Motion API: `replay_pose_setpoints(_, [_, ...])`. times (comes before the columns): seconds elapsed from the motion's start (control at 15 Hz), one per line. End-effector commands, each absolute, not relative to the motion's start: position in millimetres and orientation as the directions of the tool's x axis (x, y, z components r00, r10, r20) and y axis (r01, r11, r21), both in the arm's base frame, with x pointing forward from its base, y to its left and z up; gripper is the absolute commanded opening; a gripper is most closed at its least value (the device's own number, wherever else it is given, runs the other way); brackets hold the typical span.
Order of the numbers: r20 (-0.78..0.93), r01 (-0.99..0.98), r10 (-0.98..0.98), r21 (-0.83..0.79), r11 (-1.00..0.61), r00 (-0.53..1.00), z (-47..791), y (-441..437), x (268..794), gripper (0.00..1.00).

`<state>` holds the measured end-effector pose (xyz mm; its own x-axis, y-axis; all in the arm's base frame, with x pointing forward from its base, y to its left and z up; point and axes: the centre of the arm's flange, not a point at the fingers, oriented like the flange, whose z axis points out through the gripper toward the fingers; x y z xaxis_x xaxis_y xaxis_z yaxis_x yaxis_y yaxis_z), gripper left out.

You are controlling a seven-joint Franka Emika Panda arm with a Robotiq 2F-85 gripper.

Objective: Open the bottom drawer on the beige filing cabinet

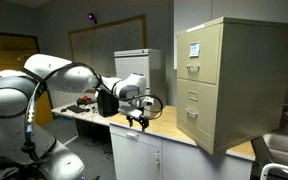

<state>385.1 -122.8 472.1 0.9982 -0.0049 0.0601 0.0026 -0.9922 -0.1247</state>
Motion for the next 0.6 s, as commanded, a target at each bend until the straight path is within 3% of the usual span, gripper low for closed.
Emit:
replay_pose_setpoints(0.0, [0.062, 0.003, -0.005, -0.124, -0.992, 0.998, 472.9, -123.0, 385.4, 1.0])
replay_pose_setpoints(0.53, [0.065, 0.003, -0.005, -0.124, -0.992, 0.998, 473.8, -123.1, 385.5, 1.0])
